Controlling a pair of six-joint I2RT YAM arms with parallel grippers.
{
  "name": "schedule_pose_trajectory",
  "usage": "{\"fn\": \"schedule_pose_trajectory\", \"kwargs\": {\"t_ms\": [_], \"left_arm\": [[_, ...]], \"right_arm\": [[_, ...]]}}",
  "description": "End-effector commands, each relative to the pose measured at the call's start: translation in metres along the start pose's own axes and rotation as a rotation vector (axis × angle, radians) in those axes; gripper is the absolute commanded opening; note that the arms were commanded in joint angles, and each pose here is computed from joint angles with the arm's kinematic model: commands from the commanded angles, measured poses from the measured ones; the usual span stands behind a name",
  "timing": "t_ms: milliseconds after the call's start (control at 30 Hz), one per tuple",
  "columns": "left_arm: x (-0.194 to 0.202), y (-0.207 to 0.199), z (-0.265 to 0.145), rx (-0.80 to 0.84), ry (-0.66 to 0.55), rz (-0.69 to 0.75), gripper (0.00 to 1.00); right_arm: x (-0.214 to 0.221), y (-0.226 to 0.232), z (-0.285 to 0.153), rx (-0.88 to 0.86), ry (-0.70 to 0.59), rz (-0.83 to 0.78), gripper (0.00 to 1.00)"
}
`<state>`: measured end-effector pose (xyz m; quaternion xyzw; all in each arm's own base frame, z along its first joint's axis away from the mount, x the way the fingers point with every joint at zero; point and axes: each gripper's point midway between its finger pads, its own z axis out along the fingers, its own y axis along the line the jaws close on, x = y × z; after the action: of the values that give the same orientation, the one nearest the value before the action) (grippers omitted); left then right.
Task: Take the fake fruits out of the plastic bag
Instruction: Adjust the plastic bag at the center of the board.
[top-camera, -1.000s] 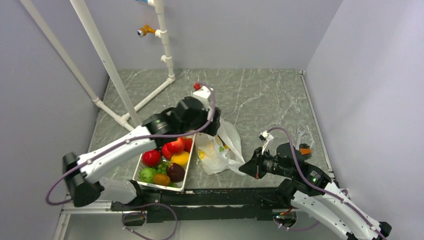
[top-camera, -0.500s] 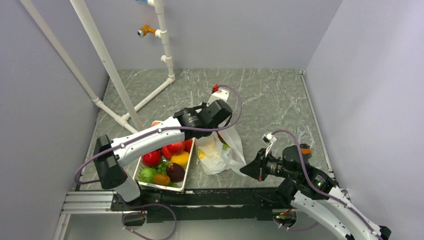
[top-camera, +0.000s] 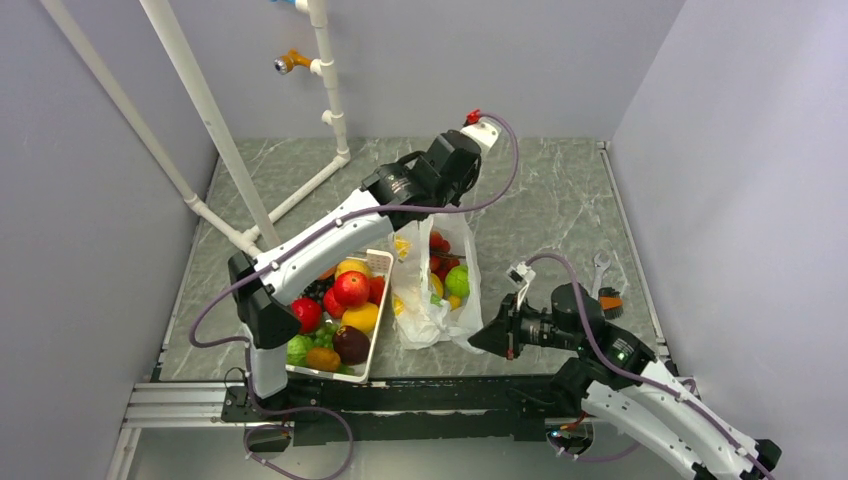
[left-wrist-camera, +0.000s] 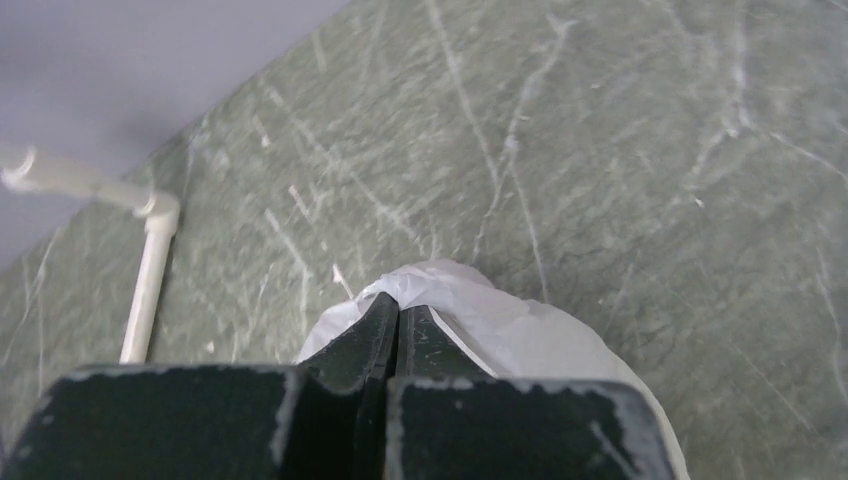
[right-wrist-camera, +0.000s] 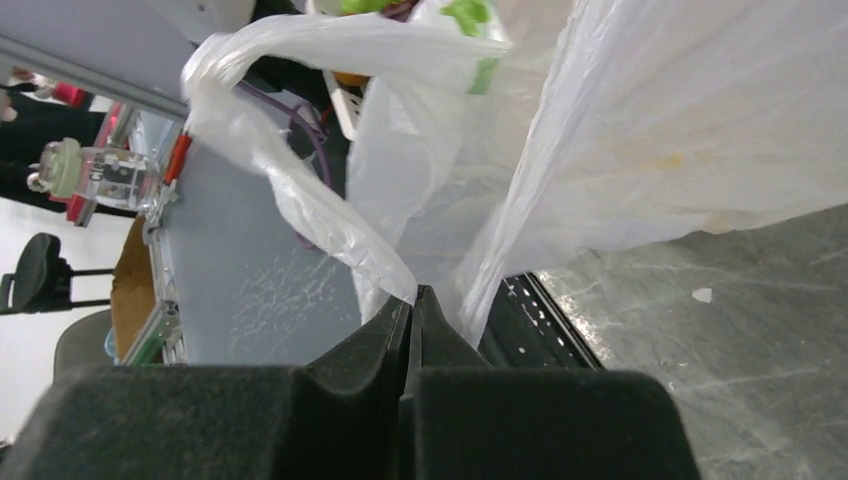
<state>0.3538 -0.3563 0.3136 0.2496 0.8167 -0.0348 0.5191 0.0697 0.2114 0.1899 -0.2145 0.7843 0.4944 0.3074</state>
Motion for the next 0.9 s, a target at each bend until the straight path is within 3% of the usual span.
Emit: {"fn": "schedule_pose_trajectory", "kwargs": {"t_ms": [0, 33, 133, 233, 433, 567, 633, 700, 867], "left_arm": [[-0.058, 0.01, -0.004, 0.11, -0.154, 0.081, 0.0], [-0.057, 0.007, -0.005, 0.131, -0.149, 0.094, 0.0], [-0.05, -0.012, -0.014, 0.272, -0.136, 0.114, 0.05], [-0.036, -0.024, -0.03, 0.375, -0.094, 0.093, 0.09], [-0.002, -0.03, -0.056, 0.485, -0.006, 0.108, 0.22], [0.0, -0.018, -0.073, 0.468, -0.006, 0.102, 0.59], [-0.001, -0.014, -0.084, 0.468, -0.013, 0.078, 0.7], [-0.002, -0.009, -0.095, 0.467, -0.019, 0.057, 0.88], [0.005, 0.01, -0.13, 0.446, -0.016, -0.009, 0.99]], "right_arm": [[0.01, -0.008, 0.01, 0.018, 0.07, 0.02, 0.0], [0.008, -0.011, 0.011, 0.04, 0.072, 0.016, 0.0], [-0.005, -0.018, 0.016, 0.103, 0.056, 0.021, 0.2], [-0.023, -0.027, 0.016, 0.198, 0.008, 0.048, 0.3], [-0.076, -0.035, -0.006, 0.359, -0.191, -0.016, 0.72], [-0.105, -0.041, -0.015, 0.467, -0.229, -0.081, 0.87], [-0.114, -0.045, -0.013, 0.51, -0.22, -0.108, 0.92], [-0.122, -0.048, -0.013, 0.551, -0.211, -0.124, 0.97], [-0.139, -0.038, -0.006, 0.521, -0.216, -0.182, 1.0]]}}
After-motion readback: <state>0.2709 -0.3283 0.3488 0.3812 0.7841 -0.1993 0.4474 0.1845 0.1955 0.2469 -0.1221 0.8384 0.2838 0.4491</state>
